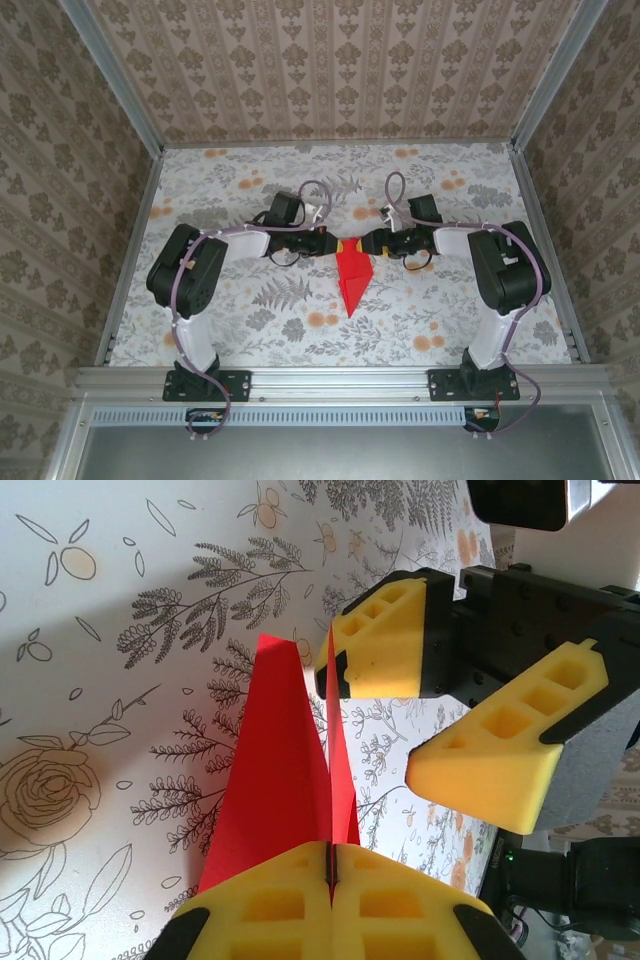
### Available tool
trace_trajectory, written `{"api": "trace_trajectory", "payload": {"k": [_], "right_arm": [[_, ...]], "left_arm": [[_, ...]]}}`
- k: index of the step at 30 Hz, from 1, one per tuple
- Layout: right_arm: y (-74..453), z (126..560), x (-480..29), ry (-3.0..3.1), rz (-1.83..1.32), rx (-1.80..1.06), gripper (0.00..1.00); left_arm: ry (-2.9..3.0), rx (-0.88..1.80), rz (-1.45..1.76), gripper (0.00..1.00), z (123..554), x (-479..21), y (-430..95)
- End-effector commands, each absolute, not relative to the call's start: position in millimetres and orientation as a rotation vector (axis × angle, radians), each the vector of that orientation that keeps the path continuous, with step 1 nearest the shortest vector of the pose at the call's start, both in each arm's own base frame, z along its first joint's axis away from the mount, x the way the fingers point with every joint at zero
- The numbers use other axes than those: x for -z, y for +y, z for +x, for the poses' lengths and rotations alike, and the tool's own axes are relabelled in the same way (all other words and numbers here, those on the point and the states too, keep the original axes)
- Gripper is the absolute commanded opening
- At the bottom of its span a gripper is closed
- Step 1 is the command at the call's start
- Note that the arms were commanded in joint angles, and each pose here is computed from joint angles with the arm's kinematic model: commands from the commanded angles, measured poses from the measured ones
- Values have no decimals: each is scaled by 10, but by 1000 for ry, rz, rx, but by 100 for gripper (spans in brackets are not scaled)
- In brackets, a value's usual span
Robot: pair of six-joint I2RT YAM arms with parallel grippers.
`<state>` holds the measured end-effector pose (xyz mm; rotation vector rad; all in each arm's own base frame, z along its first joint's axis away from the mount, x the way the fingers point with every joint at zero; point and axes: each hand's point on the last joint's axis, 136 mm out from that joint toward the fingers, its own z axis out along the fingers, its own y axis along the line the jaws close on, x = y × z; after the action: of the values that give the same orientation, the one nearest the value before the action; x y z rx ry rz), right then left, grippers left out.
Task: Fold a paper plane with a square sheet of paper (fold left side to right side)
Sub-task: Move the paper to the center of the table, then fold the wing for the fifth time at the center of the table.
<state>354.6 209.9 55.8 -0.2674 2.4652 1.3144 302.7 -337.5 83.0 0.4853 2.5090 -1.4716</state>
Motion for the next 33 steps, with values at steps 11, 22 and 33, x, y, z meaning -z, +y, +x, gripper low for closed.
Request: {"api": "trace_trajectory", "payload": {"k": [11,22,33], "right_arm": [[2129,3551,-751,2379,-351,-1416,38],[2013,3506,-741,2485,-311,-1292,0],[1909,3410,-752,2717,-38,-1099,0]], "left_arm": [[2502,1490,544,0,3002,-709,-3382],[2496,1415,559,29,3077,-755,-3351],[2503,839,651,48,2983,-1146,-2953]]}}
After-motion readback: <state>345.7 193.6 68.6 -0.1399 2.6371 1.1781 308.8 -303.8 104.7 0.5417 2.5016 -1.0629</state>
